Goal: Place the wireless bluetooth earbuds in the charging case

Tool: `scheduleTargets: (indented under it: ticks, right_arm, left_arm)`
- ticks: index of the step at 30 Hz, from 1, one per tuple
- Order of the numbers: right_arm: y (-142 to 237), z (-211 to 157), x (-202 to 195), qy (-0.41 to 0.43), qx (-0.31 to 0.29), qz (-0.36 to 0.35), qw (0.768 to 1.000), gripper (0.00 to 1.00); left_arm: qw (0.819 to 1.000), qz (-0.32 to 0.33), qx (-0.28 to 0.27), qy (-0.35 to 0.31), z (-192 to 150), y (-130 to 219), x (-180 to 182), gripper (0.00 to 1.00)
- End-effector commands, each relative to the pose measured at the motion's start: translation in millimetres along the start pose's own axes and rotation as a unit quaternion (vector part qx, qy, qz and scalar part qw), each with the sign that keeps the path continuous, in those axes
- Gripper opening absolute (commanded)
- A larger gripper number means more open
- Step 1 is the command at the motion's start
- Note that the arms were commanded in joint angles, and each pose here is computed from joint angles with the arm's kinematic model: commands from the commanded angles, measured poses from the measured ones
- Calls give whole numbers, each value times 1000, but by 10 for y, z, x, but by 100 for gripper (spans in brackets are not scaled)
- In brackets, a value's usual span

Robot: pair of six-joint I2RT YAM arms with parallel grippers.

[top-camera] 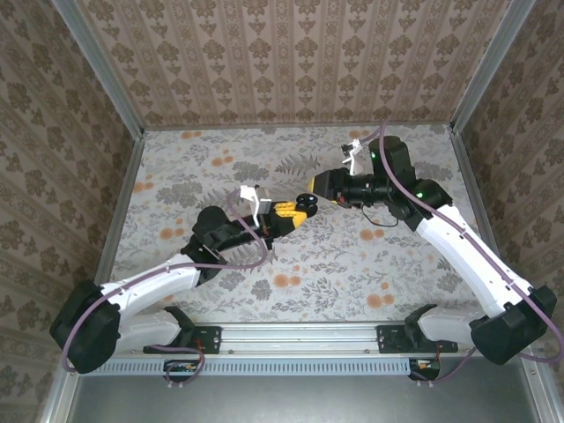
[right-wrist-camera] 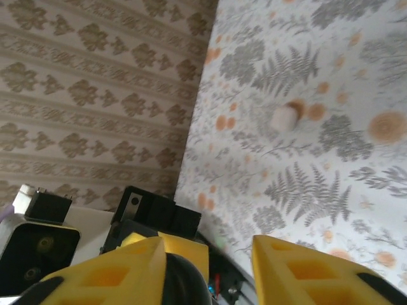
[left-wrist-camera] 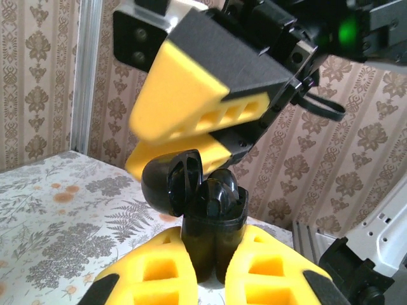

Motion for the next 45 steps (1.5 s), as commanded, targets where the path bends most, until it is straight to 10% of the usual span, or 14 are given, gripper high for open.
scheduleTargets:
  ticks: [1,20,33,45]
  right_arm:
    - [-82,-93,75,-33,34,62,997,31]
    - [370,-657,573,110,32,103,988,28]
    - [506,-504,-327,132,-60,-161,976,52]
    - [912,-659,-1358,122,-168,-395,895,84]
  left_arm:
    - [1000,-22,-1,2,143,-11,-107,0]
    - [991,110,-42,69,216,424,236,0]
    - [963,256,-12,88,13,678,732,0]
    - [926,315,91,187,-794,343,1495,6]
Point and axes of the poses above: each hand's point on the last joint's axis, 136 mm out from that joint toward the fingers, its own y axis back along the fingers, its own x axis along the line the jaws close on, z = x × y, the point moved 4 cm from there along y, back along the fingers, and after that the axes turned 9 degrees about y, right-handed, at the moved point
